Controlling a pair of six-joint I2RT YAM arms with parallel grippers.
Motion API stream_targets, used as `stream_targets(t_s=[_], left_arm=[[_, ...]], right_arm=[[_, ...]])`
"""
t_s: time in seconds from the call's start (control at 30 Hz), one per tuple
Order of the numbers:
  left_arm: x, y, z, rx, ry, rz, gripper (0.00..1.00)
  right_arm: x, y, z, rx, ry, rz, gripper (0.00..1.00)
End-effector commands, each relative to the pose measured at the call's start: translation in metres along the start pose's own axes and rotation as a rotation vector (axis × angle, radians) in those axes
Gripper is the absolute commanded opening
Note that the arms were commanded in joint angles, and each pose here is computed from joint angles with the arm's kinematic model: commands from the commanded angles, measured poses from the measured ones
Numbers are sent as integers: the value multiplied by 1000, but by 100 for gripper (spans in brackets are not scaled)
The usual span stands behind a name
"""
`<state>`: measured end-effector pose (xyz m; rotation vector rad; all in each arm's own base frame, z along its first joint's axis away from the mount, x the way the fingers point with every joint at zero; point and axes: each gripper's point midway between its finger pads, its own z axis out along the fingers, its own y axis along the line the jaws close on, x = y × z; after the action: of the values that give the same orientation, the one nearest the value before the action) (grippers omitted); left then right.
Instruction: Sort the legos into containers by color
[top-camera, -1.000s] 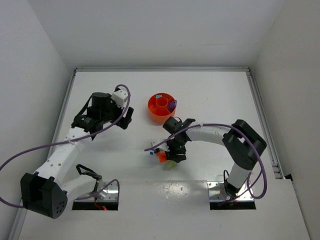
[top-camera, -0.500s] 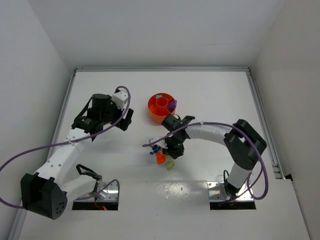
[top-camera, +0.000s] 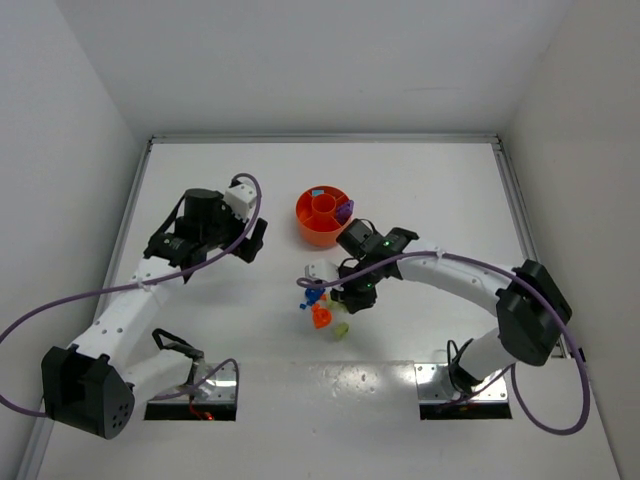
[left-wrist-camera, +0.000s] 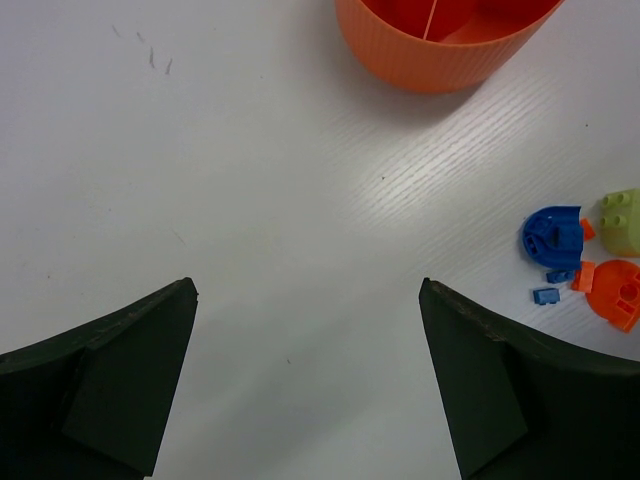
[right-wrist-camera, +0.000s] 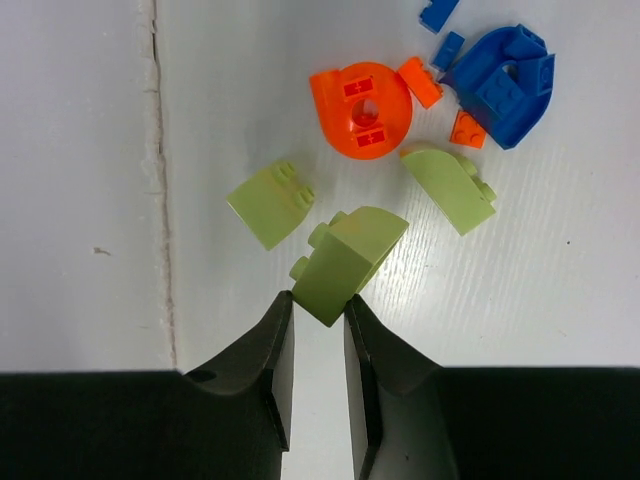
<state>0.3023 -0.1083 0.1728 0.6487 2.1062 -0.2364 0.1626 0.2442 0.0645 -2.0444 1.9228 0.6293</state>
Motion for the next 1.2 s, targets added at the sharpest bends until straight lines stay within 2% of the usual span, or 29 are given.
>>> stream_targets(t_s=[0.0, 0.13, 0.27, 0.33, 0.43, 0.53, 0.63, 0.9, 1.17], left_arm=[[-13, 3, -5, -8, -57, 8, 100], [-17, 3, -7, -10, -66, 1, 100], [-19, 4, -6, -12, -75, 3, 100], [-19, 4, -6, -12, -75, 3, 100], [-22, 5, -6, -15, -85, 5, 100], [-24, 5, -6, -16, -94, -3, 100], [-24, 5, -6, -16, -94, -3, 100], [-26, 5, -6, -18, -102, -1, 100], [-26, 6, -3, -18, -102, -1, 100]], right_arm=[[-29, -10, -16, 41, -94, 49, 12], [-55, -36, -28, 105, -167, 123, 12], [-89, -79, -62, 204, -275, 215, 11], [-88, -89, -63, 204, -284, 262, 11], [-100, -129, -85, 274, -342, 360, 11], [-107, -151, -95, 250, -404, 459, 11], [-109, -154, -92, 192, -435, 514, 11], [-107, -175, -93, 165, -470, 568, 11], [-92, -190, -81, 180, -438, 586, 11]])
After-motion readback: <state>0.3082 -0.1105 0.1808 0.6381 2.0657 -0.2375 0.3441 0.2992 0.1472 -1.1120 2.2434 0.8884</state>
